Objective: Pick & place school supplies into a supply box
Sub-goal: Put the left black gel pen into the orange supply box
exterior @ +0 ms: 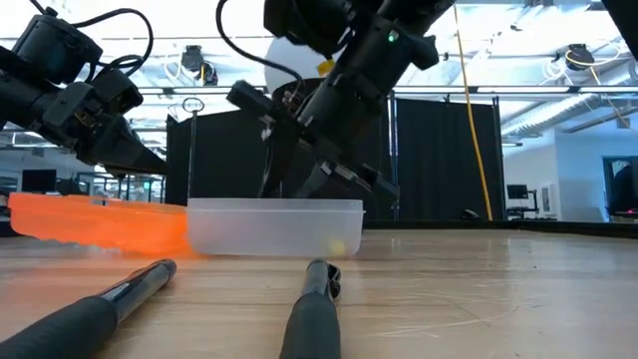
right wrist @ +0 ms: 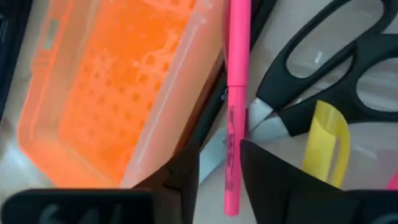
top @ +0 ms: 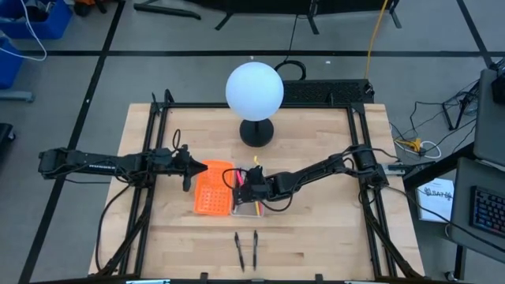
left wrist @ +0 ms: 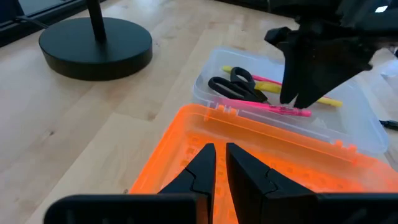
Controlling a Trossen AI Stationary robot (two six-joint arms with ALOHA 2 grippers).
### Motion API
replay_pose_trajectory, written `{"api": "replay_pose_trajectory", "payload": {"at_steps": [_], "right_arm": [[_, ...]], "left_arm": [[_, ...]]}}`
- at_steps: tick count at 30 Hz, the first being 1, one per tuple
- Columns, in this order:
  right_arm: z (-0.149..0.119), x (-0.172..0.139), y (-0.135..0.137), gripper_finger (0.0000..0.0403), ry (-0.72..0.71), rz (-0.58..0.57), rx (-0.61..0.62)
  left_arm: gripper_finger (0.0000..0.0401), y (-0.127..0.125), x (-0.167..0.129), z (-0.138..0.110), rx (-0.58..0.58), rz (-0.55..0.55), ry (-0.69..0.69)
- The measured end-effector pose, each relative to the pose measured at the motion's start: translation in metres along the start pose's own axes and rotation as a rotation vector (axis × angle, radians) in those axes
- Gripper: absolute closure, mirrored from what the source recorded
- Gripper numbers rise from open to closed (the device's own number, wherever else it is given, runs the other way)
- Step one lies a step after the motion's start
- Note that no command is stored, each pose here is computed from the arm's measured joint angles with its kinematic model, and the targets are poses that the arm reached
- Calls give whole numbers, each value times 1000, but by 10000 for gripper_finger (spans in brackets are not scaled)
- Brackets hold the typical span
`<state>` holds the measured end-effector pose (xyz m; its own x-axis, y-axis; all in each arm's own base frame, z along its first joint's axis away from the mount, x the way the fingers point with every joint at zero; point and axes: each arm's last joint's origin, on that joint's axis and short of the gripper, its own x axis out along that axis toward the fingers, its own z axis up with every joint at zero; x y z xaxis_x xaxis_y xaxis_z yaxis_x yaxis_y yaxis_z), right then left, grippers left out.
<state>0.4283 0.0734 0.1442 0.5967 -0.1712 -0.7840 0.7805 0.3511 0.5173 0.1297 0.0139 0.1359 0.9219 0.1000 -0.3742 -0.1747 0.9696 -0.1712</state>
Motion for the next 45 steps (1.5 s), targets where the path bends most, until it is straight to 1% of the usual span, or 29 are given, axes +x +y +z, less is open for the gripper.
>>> {"api": "replay_pose_trajectory", "payload": {"at_steps": [3,7,9,11,15,17,19,22,25,28,30,32,33,35,37,39,40,42,45], "right_arm": [[1,-3,2,277,-2,10,-15],[2,-9,5,266,-4,28,-23],[7,-20,10,264,-11,60,-52],[12,-35,17,263,-22,99,-115],[27,-79,27,265,-54,158,-329],[37,-109,30,268,-101,184,-446],[45,-142,32,271,-187,193,-552],[44,-186,31,277,-351,144,-710],[38,-216,26,285,-464,67,-852],[32,-232,20,308,-498,24,-972],[24,-231,12,332,-499,15,-1088],[15,-222,0,362,-509,3,-1228],[11,-217,-7,378,-517,3,-1291],[6,-210,-23,396,-545,51,-1369],[7,-208,-41,394,-565,169,-1380],[8,-207,-61,392,-582,289,-1363],[8,-207,-71,394,-595,327,-1348],[10,-207,-96,400,-623,345,-1297],[19,-214,-130,400,-669,369,-1176]], "left_arm": [[357,0,0,0,0,0,0],[357,0,0,0,0,0,1],[357,0,0,0,-1,0,1],[357,0,0,0,-4,0,1],[357,0,0,0,-8,0,1],[357,0,0,0,-15,0,1],[357,0,0,0,-18,0,1],[357,0,0,-1,-29,2,12],[357,0,0,-2,-37,6,24],[357,1,0,-2,-30,8,24],[357,1,0,-2,-9,29,19],[357,3,0,-2,23,97,9],[357,5,0,-2,37,148,0],[357,7,-1,-1,70,243,-12],[357,8,-1,-1,129,275,-10],[357,7,-1,-1,165,253,-3],[357,7,-1,-1,168,238,-2],[357,6,-1,0,157,215,-10],[361,6,-1,2,158,208,-30]]}}
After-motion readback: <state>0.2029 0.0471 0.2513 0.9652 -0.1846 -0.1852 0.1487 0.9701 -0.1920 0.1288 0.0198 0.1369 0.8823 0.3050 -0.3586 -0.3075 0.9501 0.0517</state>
